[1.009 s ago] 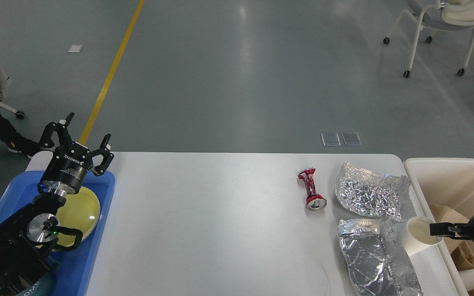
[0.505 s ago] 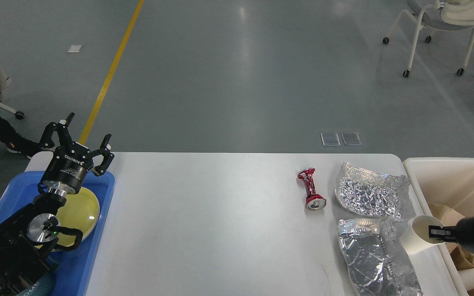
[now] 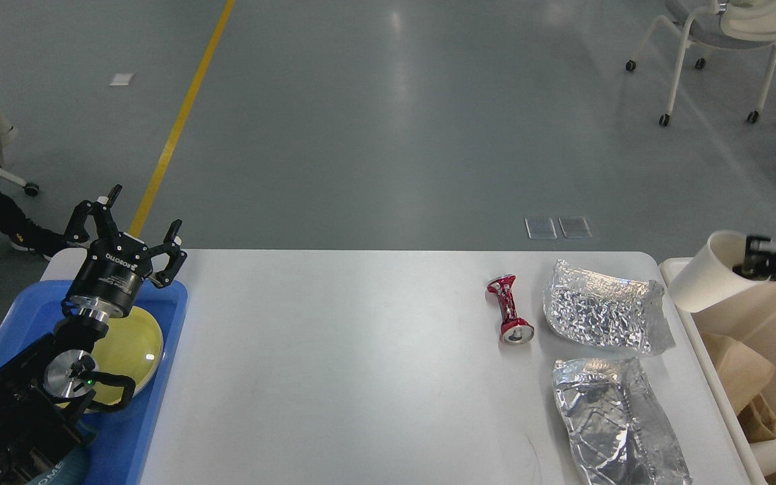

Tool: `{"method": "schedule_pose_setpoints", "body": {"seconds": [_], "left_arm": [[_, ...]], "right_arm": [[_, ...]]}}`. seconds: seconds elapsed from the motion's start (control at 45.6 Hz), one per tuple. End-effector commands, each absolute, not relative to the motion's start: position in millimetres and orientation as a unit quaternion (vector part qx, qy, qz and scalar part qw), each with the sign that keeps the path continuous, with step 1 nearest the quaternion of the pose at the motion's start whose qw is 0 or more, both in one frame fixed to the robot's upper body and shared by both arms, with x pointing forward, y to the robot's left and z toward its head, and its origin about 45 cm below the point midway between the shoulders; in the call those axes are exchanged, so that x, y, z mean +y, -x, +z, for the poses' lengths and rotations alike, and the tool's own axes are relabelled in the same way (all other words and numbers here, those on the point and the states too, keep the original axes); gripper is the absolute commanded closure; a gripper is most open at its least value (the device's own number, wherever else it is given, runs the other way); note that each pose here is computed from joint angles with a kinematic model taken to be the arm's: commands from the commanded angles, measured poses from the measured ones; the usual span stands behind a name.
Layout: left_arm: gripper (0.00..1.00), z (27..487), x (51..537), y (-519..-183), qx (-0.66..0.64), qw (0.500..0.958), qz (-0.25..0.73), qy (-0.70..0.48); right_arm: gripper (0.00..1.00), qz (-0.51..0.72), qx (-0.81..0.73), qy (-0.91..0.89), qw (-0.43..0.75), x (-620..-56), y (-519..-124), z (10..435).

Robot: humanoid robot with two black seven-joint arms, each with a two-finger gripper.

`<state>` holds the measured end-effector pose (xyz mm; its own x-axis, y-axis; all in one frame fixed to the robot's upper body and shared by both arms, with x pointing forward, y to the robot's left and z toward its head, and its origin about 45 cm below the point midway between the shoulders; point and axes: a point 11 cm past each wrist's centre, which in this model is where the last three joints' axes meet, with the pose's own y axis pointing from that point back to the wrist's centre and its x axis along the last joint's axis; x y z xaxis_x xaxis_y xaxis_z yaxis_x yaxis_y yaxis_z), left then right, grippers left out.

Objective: Tidy desktop
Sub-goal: 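Lift the paper cup and drop it into the bin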

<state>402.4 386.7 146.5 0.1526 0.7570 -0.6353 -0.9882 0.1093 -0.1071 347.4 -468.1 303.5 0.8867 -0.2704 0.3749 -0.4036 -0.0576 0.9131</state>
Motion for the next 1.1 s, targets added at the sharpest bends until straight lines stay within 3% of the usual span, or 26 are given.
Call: {"method": "schedule_pose_setpoints", "body": {"seconds": [0.0,0.11,0.285,0.483,0.614,0.855,1.075], "left_arm": [[0.00,146.6,387.0,-402.4,0.219,0.712,0.613,0.264],[0.00,146.2,387.4,-402.0,0.219,0.711,0.614,0.264],[0.00,146.2,387.4,-402.0,0.219,0.711,0.614,0.264],[0.00,146.6,387.0,-402.4,0.219,0.712,0.613,0.264],[0.00,146.6,387.0,-402.4,0.219,0.712,0.613,0.264],[0.00,146.7,387.1,-402.4,0.219,0.711,0.613,0.264],[0.00,146.5,386.9,-402.4,0.219,0.712,0.613,0.264]], "right_arm": [[1.00,0.072,-0.238,-0.730,0.637,-451.6,-359.0,414.5],[1.00,0.111,-0.225,-0.713,0.654,-444.5,-355.5,468.1],[1.00,0.114,-0.227,-0.680,0.688,-471.9,-351.5,467.9],[1.00,0.090,-0.255,-0.602,0.752,-563.3,-345.2,387.3],[1.00,0.095,-0.232,-0.529,0.811,-628.8,-318.0,311.3],[1.00,0.069,-0.248,-0.519,0.815,-652.5,-247.4,156.8],[1.00,0.083,-0.265,-0.517,0.810,-648.2,-236.8,126.5]]}}
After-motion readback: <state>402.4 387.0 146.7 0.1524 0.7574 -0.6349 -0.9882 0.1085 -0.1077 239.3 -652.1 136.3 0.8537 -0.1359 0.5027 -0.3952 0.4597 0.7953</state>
